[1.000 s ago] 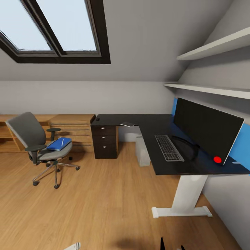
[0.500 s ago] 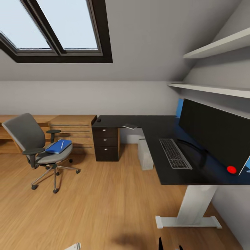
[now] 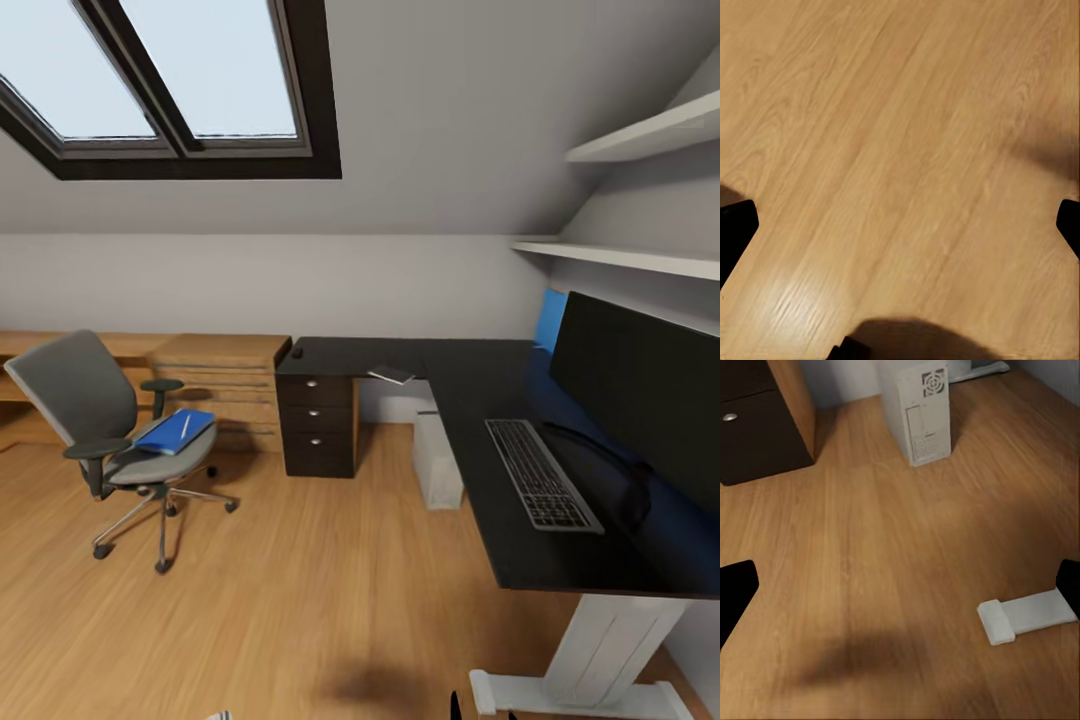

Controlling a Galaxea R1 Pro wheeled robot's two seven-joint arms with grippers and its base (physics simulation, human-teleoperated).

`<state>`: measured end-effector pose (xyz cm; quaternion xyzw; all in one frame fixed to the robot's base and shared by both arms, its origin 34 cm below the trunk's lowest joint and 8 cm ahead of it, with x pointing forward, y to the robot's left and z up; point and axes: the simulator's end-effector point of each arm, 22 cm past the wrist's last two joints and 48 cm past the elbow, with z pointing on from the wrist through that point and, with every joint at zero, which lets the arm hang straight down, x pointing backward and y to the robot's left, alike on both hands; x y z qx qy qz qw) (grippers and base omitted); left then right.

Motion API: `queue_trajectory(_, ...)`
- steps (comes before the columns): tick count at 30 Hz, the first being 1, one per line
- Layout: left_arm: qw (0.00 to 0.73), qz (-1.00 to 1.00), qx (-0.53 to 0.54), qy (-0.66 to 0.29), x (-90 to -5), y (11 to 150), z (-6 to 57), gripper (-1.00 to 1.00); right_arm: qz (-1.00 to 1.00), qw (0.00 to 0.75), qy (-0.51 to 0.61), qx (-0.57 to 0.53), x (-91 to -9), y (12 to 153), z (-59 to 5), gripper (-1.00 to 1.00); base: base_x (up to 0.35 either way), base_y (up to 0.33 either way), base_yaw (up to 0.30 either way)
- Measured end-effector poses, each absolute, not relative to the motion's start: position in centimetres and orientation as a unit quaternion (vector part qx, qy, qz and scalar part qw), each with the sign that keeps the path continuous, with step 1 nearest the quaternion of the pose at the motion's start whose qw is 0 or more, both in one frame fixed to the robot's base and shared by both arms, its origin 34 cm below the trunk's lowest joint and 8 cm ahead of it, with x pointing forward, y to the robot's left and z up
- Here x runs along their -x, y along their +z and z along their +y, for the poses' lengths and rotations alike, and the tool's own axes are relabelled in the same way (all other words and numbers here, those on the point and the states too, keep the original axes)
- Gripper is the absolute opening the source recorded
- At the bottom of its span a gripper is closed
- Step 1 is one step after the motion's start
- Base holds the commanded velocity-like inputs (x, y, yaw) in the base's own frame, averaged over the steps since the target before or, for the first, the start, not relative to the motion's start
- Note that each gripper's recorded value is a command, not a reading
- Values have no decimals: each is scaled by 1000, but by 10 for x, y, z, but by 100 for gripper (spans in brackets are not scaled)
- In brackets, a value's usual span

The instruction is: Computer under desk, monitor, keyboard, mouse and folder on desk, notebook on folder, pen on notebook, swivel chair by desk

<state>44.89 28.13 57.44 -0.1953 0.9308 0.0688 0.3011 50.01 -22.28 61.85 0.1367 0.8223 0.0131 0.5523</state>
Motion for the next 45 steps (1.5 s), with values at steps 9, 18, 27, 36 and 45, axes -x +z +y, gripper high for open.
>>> queue_trajectory(9,301,930,198,70,-448,588,284,100,839,527,14,-137,-492,620,-221,100,319,133,0)
queue_trajectory(18,301,930,200,71,-448,602,286,100,855,501,15,-136,-484,621,-221,100,300,219,0)
queue_trajectory(27,300,930,199,70,-447,615,285,100,866,481,15,-137,-477,625,-221,100,296,230,0)
queue_trajectory(36,300,931,198,69,-446,627,282,100,891,435,-19,-129,-437,612,-262,100,295,217,0)
queue_trajectory(45,297,932,196,69,-442,637,281,100,892,434,-21,-127,-434,623,-264,100,297,193,0)
